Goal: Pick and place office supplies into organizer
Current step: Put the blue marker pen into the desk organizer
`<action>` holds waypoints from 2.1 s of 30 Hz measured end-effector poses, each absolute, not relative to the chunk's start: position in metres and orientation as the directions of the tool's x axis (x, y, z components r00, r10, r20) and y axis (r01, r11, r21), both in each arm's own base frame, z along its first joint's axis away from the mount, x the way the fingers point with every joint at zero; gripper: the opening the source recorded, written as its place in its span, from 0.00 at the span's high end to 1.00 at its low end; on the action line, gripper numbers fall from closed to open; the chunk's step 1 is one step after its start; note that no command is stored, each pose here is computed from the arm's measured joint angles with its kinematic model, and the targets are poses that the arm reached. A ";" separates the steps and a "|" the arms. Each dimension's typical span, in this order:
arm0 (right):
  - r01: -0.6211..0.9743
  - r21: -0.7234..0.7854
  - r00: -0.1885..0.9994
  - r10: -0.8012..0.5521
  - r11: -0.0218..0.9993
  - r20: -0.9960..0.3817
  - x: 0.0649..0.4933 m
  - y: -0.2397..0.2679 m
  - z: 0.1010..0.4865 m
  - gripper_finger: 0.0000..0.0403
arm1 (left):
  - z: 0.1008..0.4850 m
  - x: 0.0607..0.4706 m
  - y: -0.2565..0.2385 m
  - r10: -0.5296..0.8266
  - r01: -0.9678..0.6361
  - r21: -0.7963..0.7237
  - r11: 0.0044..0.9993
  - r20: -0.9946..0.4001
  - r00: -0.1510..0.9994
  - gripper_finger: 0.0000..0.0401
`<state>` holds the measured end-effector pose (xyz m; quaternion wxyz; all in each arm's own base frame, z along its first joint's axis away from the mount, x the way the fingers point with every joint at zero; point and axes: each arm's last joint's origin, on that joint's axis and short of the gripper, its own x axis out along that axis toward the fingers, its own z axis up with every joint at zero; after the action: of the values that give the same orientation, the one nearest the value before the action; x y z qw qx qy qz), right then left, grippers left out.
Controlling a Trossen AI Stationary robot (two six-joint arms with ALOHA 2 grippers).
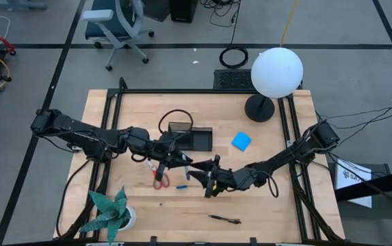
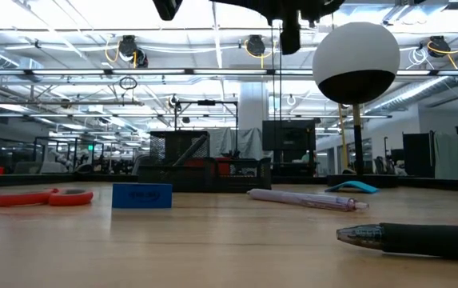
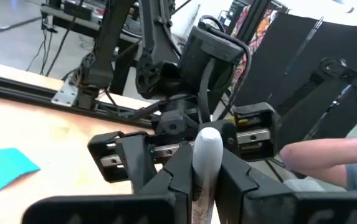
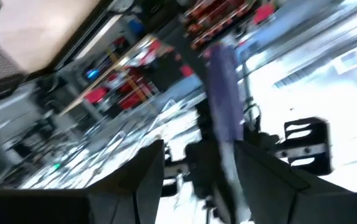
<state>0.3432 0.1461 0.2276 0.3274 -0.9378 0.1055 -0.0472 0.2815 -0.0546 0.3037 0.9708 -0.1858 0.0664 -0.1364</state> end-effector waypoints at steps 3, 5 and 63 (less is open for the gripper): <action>-0.152 -0.600 0.981 -0.195 -0.785 0.007 0.345 0.146 0.224 0.54 | 0.304 0.282 -0.054 -0.277 0.231 -0.376 0.898 -0.074 0.958 0.91; -0.135 -0.602 0.982 -0.187 -0.787 0.024 0.345 0.144 0.227 0.54 | 0.304 0.282 -0.054 -0.278 0.231 -0.374 0.898 -0.077 0.957 0.91; 0.050 0.001 0.999 -0.050 0.999 -0.013 0.308 -0.021 0.260 0.93 | 0.335 0.225 -0.039 0.197 -0.180 0.145 0.973 -0.115 0.974 0.23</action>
<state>0.3078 -0.0205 0.2603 0.9997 0.0009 0.0066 -0.0251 0.2251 -0.0389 0.3348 0.9911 0.0669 0.0643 0.0950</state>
